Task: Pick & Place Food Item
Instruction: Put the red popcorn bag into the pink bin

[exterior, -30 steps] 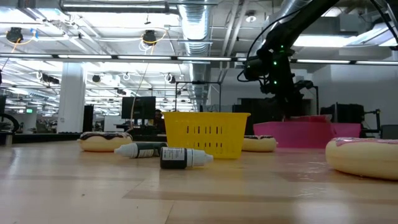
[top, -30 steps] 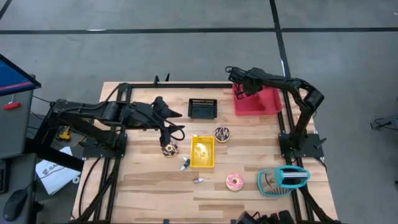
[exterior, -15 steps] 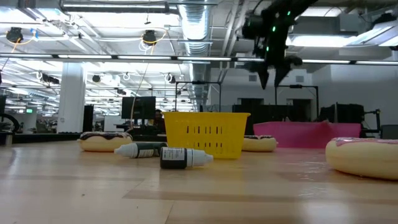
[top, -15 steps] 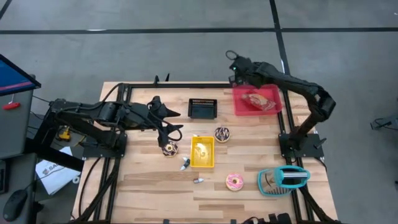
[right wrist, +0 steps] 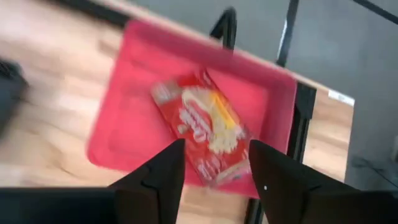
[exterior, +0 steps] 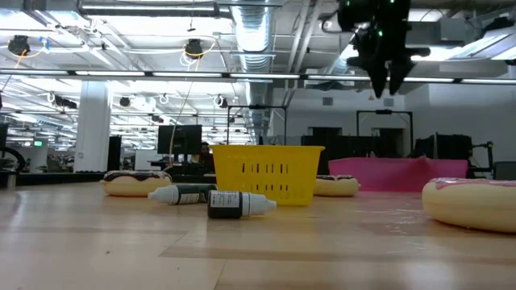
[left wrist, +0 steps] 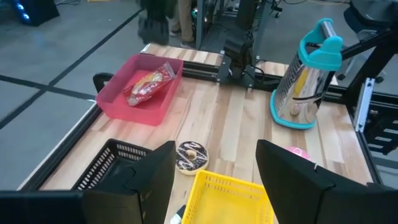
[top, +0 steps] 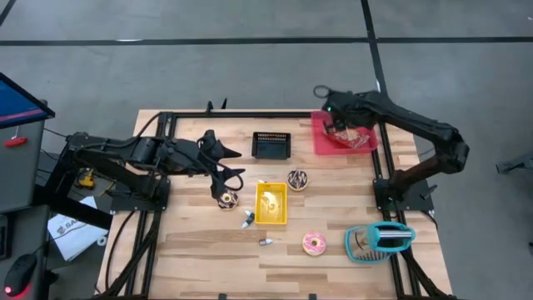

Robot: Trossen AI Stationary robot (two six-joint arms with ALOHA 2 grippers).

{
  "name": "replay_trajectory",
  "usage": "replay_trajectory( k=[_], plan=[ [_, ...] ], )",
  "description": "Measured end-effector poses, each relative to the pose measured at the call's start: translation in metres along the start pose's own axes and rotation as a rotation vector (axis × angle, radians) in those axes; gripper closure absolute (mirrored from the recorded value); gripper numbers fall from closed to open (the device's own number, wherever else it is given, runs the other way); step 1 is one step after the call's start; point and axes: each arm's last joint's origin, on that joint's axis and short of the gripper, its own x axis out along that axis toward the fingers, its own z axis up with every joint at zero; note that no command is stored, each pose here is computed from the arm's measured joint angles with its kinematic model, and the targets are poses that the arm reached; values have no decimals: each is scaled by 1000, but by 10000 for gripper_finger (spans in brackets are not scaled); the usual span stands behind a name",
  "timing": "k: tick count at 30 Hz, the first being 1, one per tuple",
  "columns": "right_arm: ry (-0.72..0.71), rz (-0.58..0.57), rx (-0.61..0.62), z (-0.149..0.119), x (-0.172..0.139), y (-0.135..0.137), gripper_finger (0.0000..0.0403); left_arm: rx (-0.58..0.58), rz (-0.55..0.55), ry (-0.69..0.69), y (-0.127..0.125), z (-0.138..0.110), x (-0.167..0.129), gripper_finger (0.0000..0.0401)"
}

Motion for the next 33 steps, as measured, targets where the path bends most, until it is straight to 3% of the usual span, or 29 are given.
replay_trajectory(
  k=[11,24,33],
  plan=[
    [241,-157,-32,-26,85,14,278,-7,-33,-5,-8,-1,-3,183],
    [304,-203,-58,-50,123,8,280,-27,-55,-20,-12,0,-5,183],
    [289,-199,18,-48,141,-3,280,-26,-46,-24,-10,1,-4,183]
  ],
)
